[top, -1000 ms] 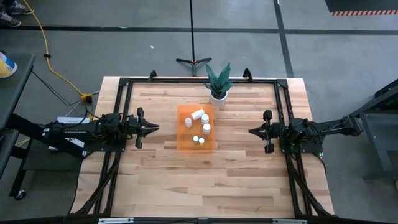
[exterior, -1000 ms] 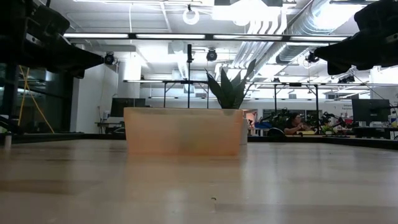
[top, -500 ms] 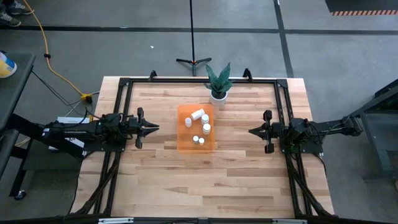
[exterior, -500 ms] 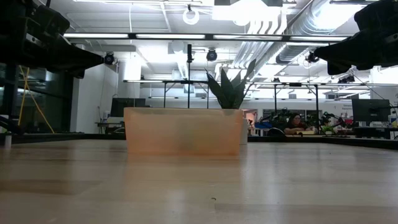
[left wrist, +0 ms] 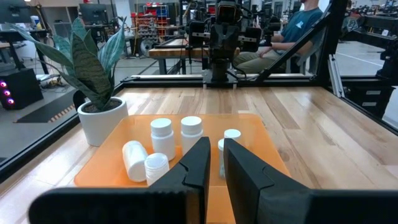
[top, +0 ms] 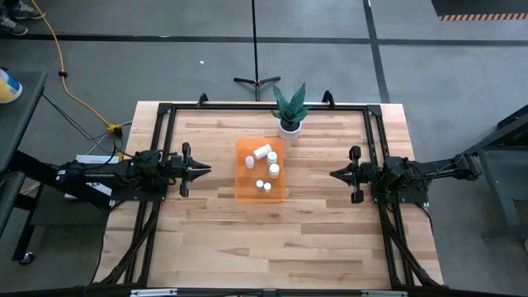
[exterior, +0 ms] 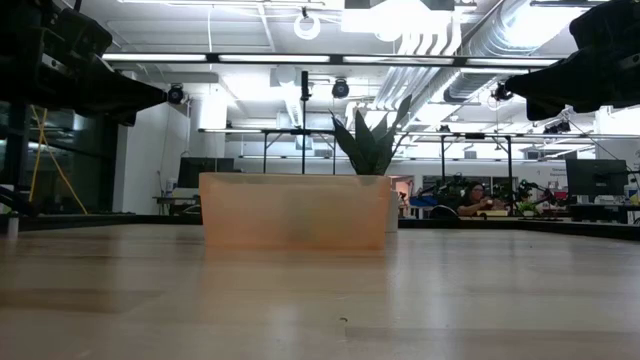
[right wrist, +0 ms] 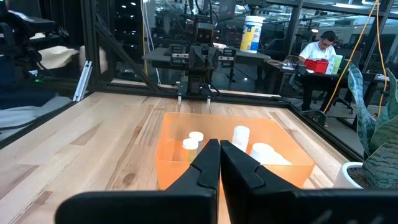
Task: Pick and place pill bottles into a basket
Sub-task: Return to Home Position
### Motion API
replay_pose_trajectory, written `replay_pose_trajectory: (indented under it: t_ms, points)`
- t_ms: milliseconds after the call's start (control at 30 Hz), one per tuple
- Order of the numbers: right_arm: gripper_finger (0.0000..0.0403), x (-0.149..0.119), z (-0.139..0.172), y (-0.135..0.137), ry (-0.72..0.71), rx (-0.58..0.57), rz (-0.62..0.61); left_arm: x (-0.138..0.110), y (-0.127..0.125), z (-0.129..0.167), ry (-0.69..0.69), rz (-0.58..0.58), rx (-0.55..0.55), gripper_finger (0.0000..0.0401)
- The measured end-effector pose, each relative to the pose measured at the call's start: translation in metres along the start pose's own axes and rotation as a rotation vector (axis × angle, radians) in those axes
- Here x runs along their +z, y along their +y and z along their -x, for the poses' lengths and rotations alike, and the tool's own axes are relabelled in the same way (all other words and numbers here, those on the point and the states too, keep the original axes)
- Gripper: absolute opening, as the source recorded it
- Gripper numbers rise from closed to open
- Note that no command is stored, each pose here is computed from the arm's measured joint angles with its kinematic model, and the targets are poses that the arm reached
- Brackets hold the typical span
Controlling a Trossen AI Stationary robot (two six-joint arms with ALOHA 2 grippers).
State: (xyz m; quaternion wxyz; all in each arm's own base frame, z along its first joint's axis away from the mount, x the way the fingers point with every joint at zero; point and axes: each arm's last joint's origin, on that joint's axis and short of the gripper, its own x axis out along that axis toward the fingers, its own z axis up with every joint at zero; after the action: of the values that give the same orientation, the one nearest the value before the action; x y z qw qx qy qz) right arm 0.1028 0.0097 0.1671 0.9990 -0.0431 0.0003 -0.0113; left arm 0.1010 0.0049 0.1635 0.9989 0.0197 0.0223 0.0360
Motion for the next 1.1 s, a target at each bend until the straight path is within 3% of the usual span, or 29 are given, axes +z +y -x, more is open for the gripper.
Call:
replay_pose_trajectory:
  t_ms: [1100]
  points:
    - [0.0007,0.0000,0.0000,0.0000,0.000,0.000,0.000,0.0000,0.0000,0.0000,0.000,0.000,0.000,0.0083]
